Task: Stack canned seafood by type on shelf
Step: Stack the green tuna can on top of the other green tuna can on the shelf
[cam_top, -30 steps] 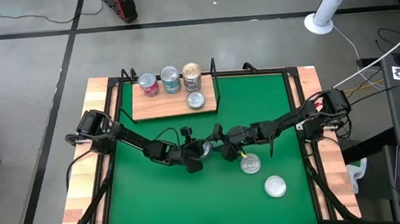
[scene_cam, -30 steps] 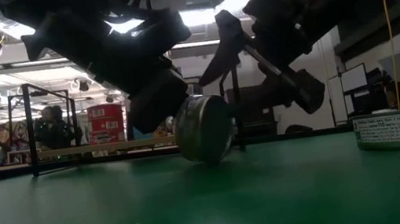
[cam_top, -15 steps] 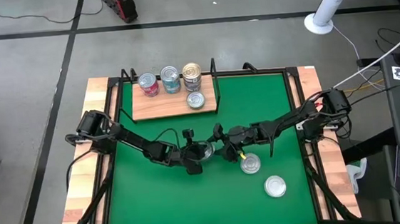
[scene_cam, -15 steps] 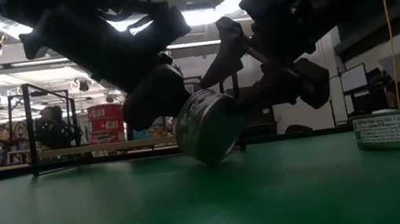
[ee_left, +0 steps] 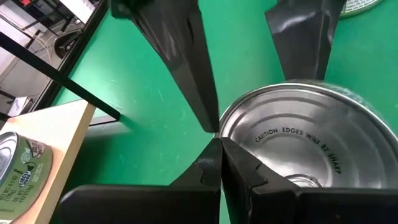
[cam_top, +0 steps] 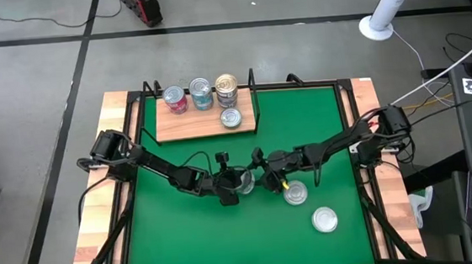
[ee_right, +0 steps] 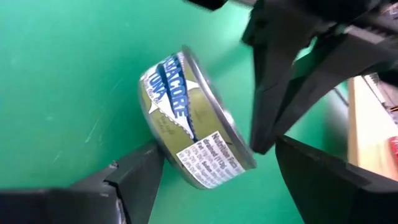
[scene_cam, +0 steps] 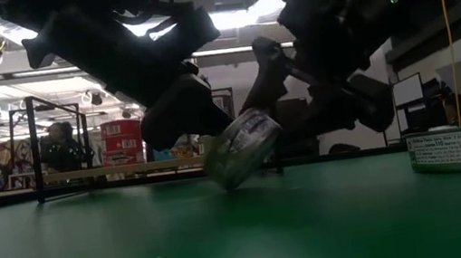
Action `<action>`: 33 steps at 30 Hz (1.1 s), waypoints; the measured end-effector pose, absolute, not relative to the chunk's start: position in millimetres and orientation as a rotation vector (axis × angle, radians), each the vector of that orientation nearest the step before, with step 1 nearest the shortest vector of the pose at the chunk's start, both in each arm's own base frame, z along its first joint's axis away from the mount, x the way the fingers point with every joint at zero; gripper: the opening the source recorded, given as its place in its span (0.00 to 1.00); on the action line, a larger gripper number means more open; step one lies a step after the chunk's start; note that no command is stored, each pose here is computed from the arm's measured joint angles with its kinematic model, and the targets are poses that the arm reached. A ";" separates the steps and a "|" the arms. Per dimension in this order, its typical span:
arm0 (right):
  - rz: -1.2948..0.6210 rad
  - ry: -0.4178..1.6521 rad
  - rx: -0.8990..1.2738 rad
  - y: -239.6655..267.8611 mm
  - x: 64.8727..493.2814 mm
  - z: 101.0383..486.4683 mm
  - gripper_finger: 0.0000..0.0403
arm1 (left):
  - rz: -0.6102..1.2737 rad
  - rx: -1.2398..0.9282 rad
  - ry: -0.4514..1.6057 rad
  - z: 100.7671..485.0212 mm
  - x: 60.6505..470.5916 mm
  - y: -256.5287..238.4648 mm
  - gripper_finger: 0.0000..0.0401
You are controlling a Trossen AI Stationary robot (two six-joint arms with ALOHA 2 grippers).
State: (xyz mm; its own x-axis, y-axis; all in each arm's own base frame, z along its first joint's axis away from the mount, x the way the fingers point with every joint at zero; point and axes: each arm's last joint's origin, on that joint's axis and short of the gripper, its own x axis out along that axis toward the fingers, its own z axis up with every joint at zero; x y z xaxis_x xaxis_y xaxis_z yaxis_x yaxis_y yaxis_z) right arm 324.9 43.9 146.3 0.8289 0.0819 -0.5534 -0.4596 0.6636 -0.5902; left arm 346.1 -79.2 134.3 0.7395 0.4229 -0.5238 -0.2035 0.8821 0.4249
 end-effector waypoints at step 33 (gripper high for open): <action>0.309 0.544 -0.734 43.9 326.2 139.5 0.56 | 0.295 0.313 0.561 160.1 358.2 -110.2 0.01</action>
State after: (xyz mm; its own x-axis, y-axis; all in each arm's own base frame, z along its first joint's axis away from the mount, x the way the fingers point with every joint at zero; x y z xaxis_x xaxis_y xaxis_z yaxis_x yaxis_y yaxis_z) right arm 326.2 43.9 139.5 0.8191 0.0783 -0.5683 -0.4477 0.7066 -0.5480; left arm 358.2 -110.2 160.1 0.8074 0.3550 -0.4712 -0.1867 0.9114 0.3668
